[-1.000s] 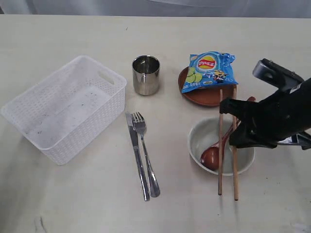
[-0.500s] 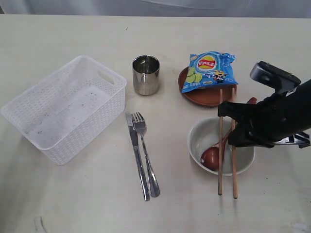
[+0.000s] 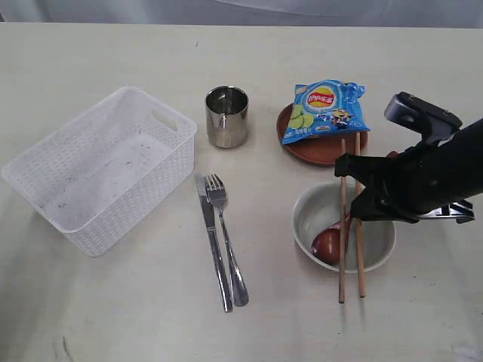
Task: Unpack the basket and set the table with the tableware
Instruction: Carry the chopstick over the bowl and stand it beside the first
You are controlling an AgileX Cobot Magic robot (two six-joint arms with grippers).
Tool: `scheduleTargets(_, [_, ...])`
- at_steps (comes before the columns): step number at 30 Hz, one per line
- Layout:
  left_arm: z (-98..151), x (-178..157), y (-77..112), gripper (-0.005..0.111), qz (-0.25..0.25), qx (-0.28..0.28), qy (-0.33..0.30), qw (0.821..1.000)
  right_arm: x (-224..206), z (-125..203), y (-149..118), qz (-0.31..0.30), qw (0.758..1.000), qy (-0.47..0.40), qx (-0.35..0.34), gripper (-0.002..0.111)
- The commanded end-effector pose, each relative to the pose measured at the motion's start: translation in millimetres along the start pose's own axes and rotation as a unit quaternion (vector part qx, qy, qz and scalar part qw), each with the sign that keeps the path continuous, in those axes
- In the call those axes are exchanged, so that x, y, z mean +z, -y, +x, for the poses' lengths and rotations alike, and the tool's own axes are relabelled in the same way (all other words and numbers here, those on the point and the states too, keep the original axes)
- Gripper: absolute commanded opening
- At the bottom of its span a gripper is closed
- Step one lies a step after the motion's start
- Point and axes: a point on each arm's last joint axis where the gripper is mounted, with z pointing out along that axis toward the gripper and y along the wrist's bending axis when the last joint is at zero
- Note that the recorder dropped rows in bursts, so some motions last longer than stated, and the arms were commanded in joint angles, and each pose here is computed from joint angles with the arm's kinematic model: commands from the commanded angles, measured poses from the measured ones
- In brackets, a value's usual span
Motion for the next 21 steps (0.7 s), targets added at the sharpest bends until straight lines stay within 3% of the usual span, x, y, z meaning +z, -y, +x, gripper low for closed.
scheduleTargets(1, [1.1,-1.0,0.5,0.0,0.003,-0.002,0.0,1.0,1.2,1.8,0.4,0.0,1.0,-0.006,-0.006,0.0])
scheduleTargets(18, [1.1,-1.0,0.5,0.0,0.003,-0.002,0.0,1.0,1.2,3.0,0.3,-0.001,1.0,-0.012,-0.007,0.0])
scheduleTargets(21, [1.1,-1.0,0.5,0.0,0.003,-0.002,0.0,1.0,1.2,3.3,0.3,-0.001,1.0,-0.014,-0.006,0.008])
